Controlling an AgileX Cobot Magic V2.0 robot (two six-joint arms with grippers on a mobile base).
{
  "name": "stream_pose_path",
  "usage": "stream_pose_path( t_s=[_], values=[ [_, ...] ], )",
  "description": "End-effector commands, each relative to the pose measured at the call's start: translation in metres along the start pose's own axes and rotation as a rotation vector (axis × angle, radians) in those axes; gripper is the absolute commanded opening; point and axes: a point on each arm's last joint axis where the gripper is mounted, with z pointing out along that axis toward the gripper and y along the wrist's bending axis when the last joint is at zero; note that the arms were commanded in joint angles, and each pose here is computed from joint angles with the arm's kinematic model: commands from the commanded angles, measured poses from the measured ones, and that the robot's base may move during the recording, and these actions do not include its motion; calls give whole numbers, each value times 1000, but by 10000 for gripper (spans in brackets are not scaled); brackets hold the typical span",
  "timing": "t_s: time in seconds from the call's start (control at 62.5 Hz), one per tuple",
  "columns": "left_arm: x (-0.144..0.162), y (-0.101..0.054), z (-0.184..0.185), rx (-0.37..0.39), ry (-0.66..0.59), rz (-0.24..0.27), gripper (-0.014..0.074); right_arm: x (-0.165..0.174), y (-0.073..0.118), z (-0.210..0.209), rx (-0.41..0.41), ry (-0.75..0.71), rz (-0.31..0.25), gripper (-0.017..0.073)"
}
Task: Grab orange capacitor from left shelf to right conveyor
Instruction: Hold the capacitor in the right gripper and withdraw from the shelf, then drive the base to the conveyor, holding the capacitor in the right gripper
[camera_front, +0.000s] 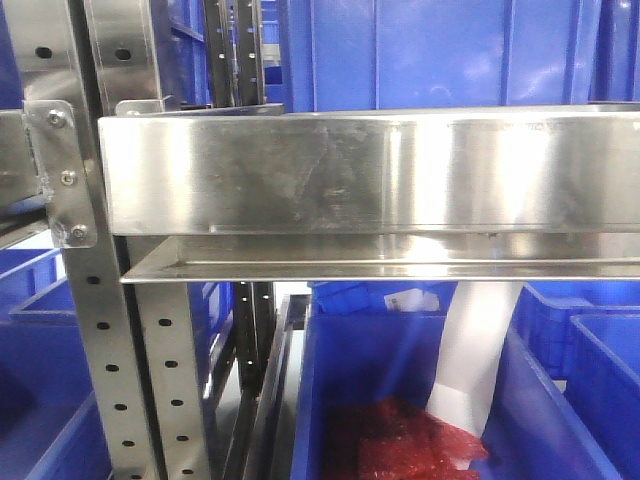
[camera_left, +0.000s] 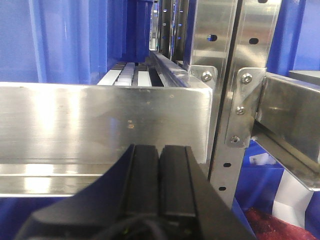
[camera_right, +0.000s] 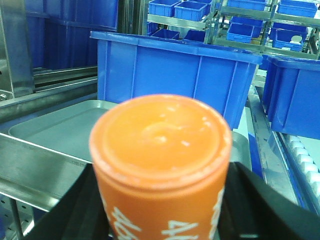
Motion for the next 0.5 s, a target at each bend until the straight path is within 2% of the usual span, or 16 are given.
stream_pose_path(
  t_s=[0.0, 0.48],
  values=[
    [-10, 0, -2, 4, -105, -5, -127, -17, -1, -2, 12, -104, -11, 92],
    [-10, 0, -2, 2, -106, -5, -127, -17, -1, -2, 12, -104, -11, 92]
  ],
)
